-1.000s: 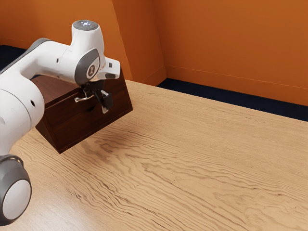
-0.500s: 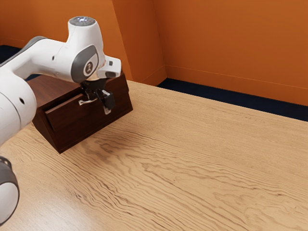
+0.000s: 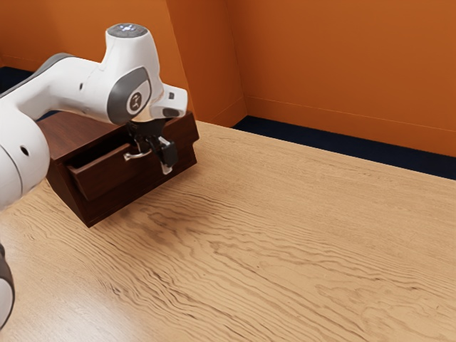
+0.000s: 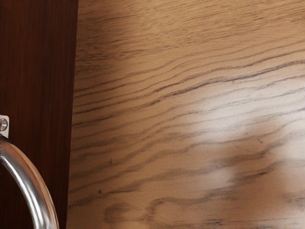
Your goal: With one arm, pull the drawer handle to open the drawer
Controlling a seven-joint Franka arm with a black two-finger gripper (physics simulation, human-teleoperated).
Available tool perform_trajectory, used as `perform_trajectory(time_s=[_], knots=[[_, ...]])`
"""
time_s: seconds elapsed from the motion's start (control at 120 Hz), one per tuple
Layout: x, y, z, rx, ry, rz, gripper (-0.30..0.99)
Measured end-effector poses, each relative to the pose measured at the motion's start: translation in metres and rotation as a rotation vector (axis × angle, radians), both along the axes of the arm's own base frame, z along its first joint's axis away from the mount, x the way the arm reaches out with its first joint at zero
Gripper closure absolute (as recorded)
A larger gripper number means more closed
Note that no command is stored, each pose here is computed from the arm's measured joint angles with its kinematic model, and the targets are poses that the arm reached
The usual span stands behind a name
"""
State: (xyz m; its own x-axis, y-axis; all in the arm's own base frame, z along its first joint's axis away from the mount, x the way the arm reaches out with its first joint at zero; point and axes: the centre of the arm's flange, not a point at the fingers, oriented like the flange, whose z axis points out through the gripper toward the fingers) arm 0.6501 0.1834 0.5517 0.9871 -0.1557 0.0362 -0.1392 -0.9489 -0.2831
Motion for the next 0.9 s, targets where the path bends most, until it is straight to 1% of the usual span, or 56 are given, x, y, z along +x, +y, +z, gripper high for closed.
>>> perform_trajectory(time_s=[0.625,0.767,0.9], knots=[[-0.009,-0.037,0.006,-0.036,0.007,-0.035,0.09],[-0.011,-0.047,0.004,-0.045,0.013,-0.039,0.07],[-0.014,-0.055,0.005,-0.054,0.012,-0.039,0.08]])
